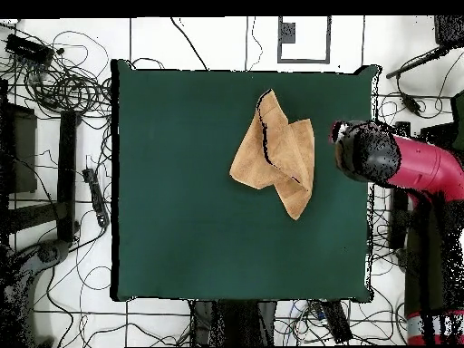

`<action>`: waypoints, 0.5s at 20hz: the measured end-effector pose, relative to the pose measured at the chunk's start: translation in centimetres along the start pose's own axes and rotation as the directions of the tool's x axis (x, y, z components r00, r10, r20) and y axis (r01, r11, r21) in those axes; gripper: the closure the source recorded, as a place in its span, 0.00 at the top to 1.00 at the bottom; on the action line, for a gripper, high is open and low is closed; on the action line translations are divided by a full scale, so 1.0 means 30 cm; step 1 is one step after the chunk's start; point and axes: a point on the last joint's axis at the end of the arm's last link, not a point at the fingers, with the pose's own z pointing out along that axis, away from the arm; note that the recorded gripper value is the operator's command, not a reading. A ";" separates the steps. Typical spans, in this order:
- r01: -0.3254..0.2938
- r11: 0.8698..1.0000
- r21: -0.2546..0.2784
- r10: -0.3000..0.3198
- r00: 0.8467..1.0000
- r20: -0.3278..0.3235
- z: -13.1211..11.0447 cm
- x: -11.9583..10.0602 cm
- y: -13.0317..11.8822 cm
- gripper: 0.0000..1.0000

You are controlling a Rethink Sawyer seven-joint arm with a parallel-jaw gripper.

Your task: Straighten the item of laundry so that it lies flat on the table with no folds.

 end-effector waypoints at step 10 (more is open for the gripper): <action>-0.007 1.000 0.001 0.007 1.000 0.000 0.003 0.003 -0.023 1.00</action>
